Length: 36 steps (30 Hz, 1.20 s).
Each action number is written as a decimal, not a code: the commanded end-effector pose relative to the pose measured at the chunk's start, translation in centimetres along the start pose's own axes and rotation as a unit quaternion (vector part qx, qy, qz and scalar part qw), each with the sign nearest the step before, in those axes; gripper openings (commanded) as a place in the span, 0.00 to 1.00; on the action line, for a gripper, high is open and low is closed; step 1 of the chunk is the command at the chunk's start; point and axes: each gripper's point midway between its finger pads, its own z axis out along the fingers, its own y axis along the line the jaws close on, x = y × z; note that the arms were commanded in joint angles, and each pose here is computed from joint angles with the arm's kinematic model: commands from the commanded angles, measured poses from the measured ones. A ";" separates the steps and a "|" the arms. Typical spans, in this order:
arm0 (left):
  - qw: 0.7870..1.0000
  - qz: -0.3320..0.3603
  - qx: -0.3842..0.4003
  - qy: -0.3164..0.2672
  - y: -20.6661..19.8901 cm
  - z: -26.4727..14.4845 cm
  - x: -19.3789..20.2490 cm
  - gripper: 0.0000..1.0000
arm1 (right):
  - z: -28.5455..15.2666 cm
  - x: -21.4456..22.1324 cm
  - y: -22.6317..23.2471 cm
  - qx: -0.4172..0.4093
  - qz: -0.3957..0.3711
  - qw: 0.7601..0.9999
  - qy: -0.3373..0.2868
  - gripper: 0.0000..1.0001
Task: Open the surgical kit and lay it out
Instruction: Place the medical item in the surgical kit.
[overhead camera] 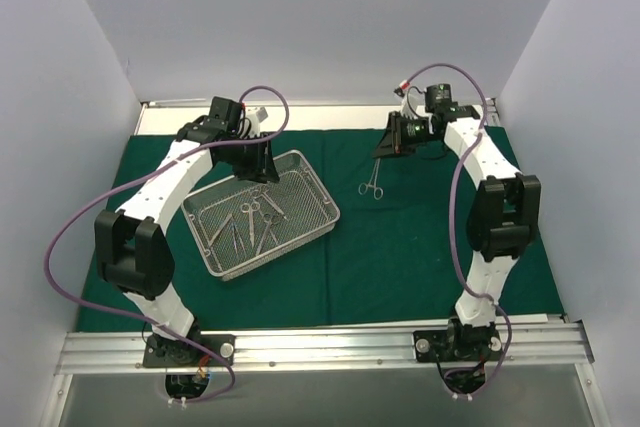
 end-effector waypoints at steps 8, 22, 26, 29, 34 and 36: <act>1.000 -0.009 -0.006 -0.025 0.8 -2.1 0.5 0.49 | 4.2 -5.1 -2.2 -0.068 -0.102 0.992 0.005 0.00; 1.000 -0.023 -0.017 -0.004 1.9 -3.0 2.9 0.49 | 6.7 -2.6 -5.4 -0.095 -0.092 0.990 0.052 0.00; 0.999 -0.026 -0.018 -0.007 2.0 -2.8 2.7 0.49 | 7.1 -2.8 -5.9 -0.107 -0.085 0.989 0.052 0.00; 1.000 -0.024 -0.017 -0.011 2.0 -2.6 2.2 0.49 | 7.5 -2.9 -6.1 -0.123 -0.077 0.988 0.052 0.00; 1.000 -0.023 -0.016 -0.012 1.9 -2.7 2.1 0.49 | 8.1 -2.7 -6.4 -0.136 -0.067 0.987 0.055 0.00; 1.000 -0.023 -0.017 -0.013 2.1 -2.6 2.1 0.49 | 8.4 -2.5 -6.7 -0.136 -0.063 0.987 0.056 0.00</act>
